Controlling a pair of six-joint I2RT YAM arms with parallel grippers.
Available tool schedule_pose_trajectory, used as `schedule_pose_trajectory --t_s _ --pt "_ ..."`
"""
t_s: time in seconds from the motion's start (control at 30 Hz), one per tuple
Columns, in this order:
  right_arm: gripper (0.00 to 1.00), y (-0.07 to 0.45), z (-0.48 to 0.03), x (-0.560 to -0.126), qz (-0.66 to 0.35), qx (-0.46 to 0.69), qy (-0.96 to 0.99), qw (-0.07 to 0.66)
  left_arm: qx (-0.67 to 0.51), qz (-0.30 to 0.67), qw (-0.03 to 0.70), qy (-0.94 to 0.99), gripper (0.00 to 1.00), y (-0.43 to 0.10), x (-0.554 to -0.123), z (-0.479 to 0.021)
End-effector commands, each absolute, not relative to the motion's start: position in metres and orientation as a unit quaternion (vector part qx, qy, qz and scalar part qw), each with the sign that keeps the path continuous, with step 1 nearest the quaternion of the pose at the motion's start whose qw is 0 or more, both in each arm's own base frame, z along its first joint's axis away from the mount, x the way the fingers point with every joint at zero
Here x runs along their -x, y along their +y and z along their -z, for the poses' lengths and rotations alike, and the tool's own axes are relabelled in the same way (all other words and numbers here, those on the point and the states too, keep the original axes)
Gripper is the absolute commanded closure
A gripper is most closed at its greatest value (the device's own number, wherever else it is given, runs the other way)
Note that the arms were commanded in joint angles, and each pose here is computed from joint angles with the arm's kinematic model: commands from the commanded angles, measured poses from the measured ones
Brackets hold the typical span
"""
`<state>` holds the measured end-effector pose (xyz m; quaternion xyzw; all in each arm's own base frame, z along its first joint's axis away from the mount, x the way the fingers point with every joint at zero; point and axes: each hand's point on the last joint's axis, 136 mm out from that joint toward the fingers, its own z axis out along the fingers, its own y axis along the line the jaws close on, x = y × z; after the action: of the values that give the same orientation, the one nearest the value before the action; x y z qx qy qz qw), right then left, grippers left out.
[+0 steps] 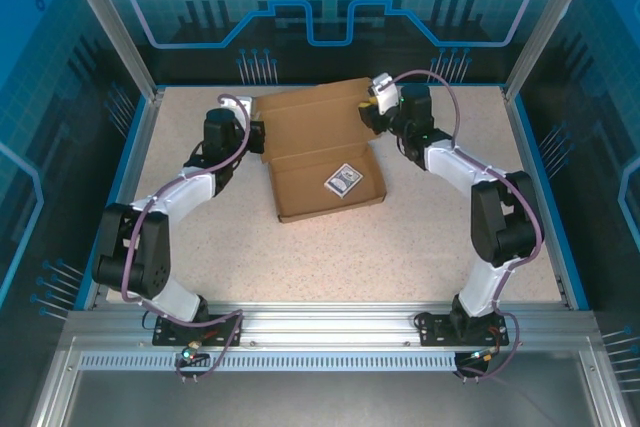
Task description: Fold the paper box
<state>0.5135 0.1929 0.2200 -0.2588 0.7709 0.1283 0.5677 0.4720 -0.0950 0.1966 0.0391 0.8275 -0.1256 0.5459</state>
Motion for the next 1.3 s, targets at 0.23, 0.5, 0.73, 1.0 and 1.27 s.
schedule_pose_trajectory --t_s 0.23,0.5,0.73,1.0,1.27 --pt "0.41 0.151 -0.244 -0.524 -0.172 0.248 0.775 0.555 -0.083 0.129 0.58 0.8 1.0 -0.105 -0.477 -0.207" --pt "0.3 0.167 -0.223 -0.531 -0.225 0.306 0.782 0.494 -0.086 0.127 0.582 0.798 1.0 -0.106 -0.475 -0.209" --pt "0.32 0.173 -0.206 -0.539 -0.221 0.318 0.791 0.474 -0.088 0.124 0.584 0.797 1.0 -0.107 -0.473 -0.211" --pt "0.56 0.175 -0.193 -0.54 -0.225 0.33 0.797 0.454 -0.087 0.121 0.585 0.797 1.0 -0.106 -0.473 -0.211" --pt "0.87 0.179 -0.196 -0.534 -0.22 0.332 0.795 0.458 -0.08 0.118 0.581 0.801 0.99 -0.109 -0.474 -0.211"
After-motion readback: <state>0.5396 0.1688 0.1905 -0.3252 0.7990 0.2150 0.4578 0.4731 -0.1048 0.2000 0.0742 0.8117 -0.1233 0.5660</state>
